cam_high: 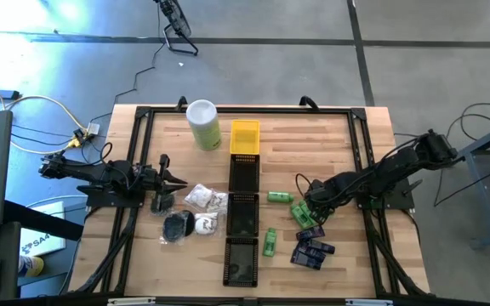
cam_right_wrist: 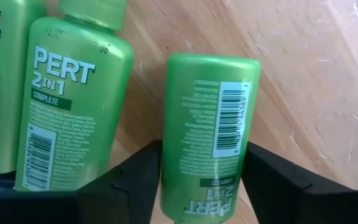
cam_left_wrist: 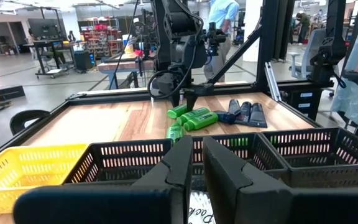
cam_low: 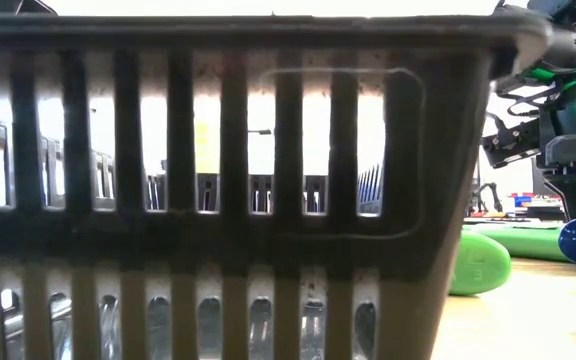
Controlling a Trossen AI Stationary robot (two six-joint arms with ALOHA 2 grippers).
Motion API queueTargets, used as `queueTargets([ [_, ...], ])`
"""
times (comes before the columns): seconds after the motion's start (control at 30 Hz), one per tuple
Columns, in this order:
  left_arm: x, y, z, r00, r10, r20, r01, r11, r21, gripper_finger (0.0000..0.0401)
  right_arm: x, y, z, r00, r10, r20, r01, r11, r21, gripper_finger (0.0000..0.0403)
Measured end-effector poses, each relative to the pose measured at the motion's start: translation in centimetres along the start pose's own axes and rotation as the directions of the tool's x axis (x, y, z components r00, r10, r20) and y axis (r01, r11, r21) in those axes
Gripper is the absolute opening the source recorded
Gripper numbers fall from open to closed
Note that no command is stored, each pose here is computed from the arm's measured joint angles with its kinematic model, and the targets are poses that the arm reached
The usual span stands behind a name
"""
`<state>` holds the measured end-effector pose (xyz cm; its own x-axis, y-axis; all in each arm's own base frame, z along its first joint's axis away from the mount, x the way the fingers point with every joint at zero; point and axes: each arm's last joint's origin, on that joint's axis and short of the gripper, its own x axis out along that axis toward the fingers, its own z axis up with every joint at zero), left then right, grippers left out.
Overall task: Pick & Place Travel size toiletries
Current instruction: Put the green bottle into the yellow basket
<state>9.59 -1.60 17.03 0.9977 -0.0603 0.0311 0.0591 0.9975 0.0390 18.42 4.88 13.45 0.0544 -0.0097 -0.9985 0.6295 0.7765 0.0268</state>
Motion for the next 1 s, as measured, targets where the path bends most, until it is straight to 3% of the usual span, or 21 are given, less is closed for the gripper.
queueTargets([
  [0.2, 0.00, 0.00, 0.00, 1.000, 0.000, 0.000, 0.000, 1.000, 0.000, 0.0033, 0.00, -0.01, 0.00, 1.000, -0.001, 0.000, 0.001, 1.000, 0.000, 0.0178],
  [1.0, 0.00, 0.00, 0.00, 1.000, 0.000, 0.000, 0.000, 1.000, 0.000, 0.0033, 0.03, -0.07, 0.01, 1.000, -0.015, 0.012, 0.015, 1.000, 0.002, 0.0179],
])
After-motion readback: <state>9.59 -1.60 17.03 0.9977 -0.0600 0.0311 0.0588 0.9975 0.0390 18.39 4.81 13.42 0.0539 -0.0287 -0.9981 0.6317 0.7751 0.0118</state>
